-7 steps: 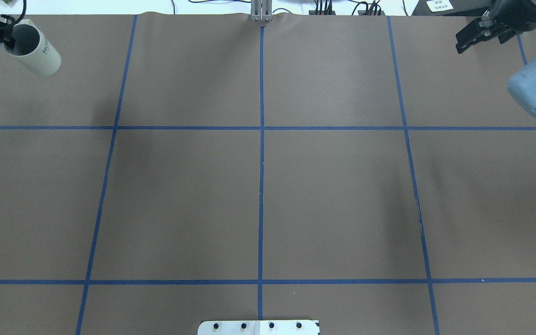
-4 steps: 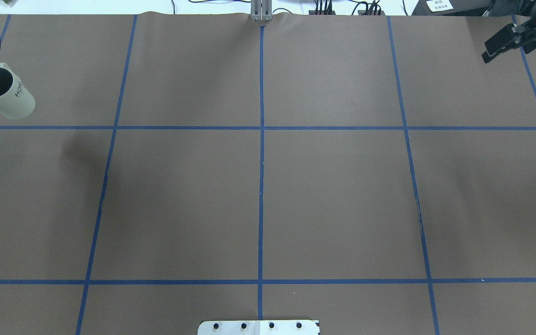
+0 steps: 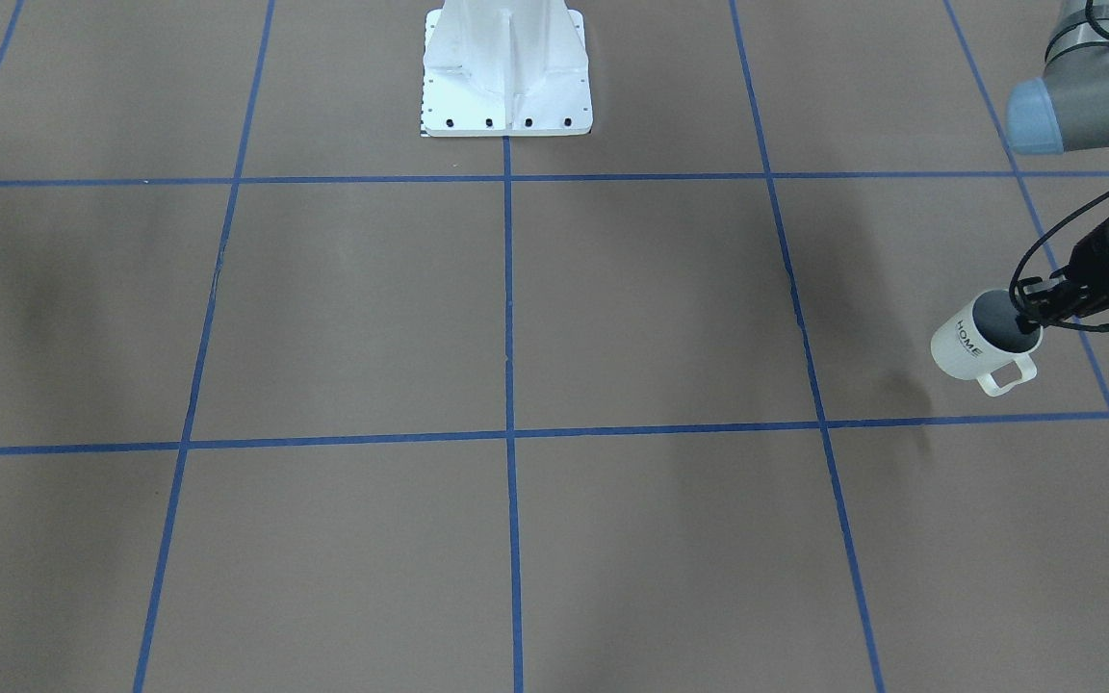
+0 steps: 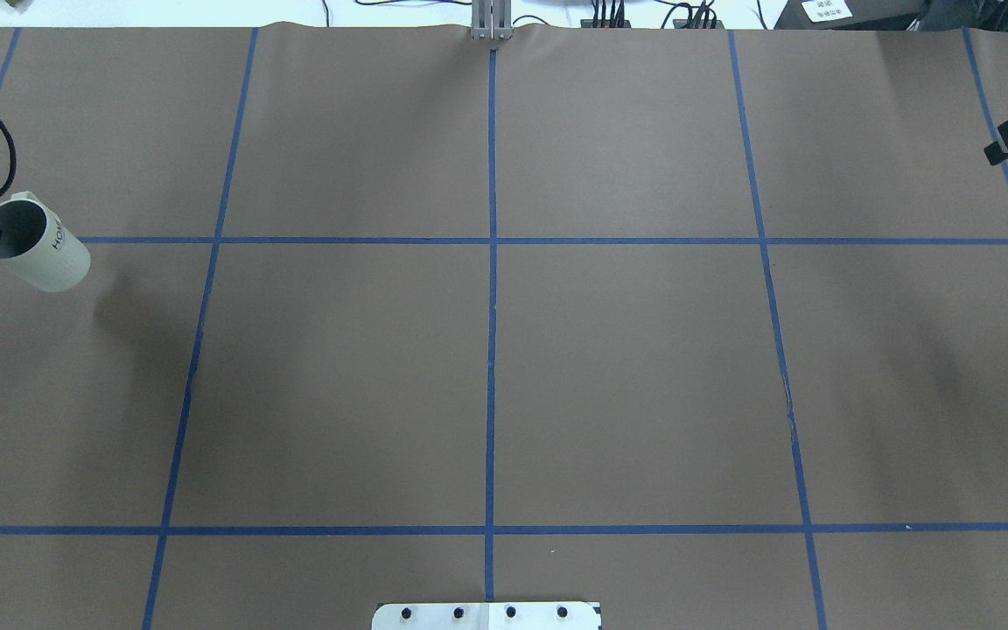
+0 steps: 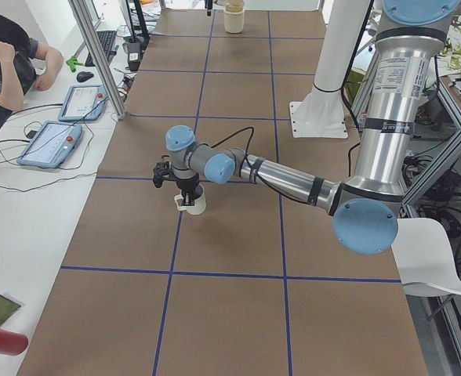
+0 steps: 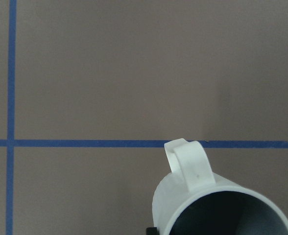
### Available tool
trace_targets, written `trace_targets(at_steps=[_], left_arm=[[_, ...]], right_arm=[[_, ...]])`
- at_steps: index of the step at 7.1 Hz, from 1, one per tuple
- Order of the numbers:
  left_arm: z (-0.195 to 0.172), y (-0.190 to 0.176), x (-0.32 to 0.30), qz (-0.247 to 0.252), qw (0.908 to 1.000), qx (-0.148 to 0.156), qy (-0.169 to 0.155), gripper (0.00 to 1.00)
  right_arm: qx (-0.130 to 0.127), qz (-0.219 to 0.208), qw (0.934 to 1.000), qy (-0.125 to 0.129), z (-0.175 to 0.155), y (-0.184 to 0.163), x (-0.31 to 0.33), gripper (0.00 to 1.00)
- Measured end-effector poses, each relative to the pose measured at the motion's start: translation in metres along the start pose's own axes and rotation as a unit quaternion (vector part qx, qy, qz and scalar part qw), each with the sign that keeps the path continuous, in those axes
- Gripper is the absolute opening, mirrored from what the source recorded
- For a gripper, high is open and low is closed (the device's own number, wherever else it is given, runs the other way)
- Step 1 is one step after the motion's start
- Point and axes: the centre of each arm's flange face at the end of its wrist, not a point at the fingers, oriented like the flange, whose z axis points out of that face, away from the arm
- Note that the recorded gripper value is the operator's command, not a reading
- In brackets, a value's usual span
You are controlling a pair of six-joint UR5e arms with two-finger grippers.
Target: Left arm hands cup to right arm to dump lemon
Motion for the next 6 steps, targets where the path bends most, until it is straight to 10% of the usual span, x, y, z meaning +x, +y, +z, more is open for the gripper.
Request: trace_targets(at_steps=[2,4,6], left_arm=[[0.012,0.026,-0.013,0.001,1.0,-0.005,0.005,0.01],[0.022,0.039,-0.005,0.011,0.9998,-0.017,0.006,0.24],[0.037,0.05,0.0,0.017,0.9992,-0.035,0.002,1.0]], right_arm=[[0.002,0.004,0.9999,0.011,-0.006,0.033,0.02,1.0],[-0.006,0.018,0.9995,0.025,-0.004,0.063,0.035,1.0],[-0.016,0.029,0.999,0.029,0.004,0.076,0.045,1.0]])
